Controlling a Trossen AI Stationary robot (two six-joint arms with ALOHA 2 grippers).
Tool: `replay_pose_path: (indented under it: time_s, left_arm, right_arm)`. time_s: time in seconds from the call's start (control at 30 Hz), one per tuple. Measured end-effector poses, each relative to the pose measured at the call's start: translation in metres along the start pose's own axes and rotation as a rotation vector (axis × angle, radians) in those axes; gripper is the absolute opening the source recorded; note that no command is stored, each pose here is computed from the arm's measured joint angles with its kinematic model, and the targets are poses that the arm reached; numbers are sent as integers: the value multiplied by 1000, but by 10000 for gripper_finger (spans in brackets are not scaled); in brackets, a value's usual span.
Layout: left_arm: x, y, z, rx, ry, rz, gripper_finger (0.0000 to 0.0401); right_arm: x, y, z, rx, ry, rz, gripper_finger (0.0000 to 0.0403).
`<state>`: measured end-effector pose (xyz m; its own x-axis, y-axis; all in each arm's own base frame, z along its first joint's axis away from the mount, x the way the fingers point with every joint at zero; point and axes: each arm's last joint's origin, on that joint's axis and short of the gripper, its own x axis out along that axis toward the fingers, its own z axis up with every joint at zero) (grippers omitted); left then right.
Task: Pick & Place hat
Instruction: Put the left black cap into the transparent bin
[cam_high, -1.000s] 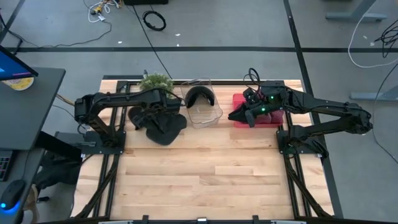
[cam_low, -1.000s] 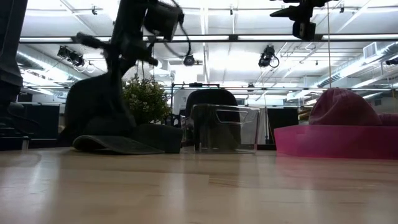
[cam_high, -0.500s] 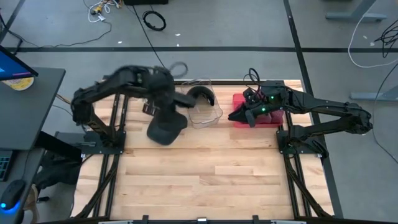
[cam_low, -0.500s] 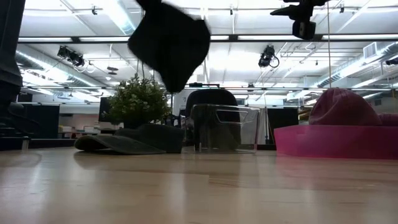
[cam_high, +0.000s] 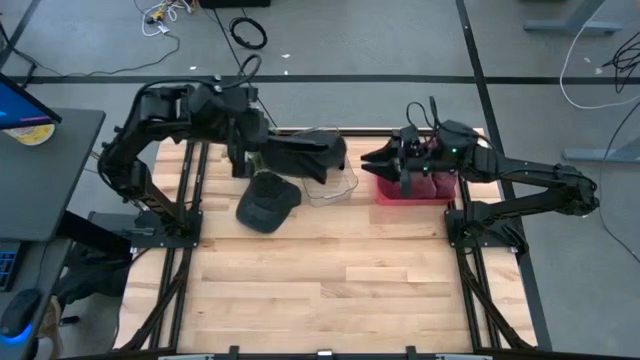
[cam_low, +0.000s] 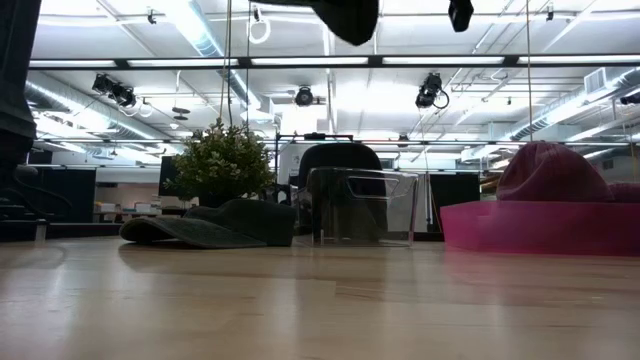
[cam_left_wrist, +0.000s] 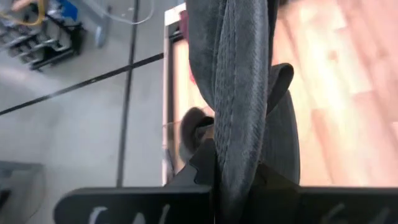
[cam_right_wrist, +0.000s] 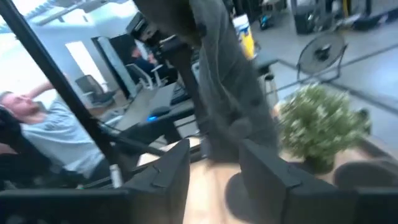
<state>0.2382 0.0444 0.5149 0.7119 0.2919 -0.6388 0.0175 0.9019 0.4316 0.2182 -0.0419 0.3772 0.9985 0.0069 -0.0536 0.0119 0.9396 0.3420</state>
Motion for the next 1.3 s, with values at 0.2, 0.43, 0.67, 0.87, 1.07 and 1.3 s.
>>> replay_pose_path:
  time_s: [0.2,0.43,0.67,0.87,1.07,1.3]
  left_arm:
    - [3,0,5,-17,-42,0,12]
    - [4,4,15,-34,-129,41,12]
    - [3,5,18,-40,-171,32,12]
    - [3,5,18,-39,-179,19,12]
    - [3,3,19,-37,-199,-24,12]
    - [10,2,20,-33,-180,-39,12]
  right_arm:
    - [0,1,5,-98,-55,5,249]
    - [9,-1,6,-131,-83,-3,379]
    - [26,-7,4,-128,-129,-19,384]
    - [37,-9,4,-84,-167,27,359]
    - [45,-11,2,-61,-187,38,299]
    - [42,-11,6,7,-225,1,119]
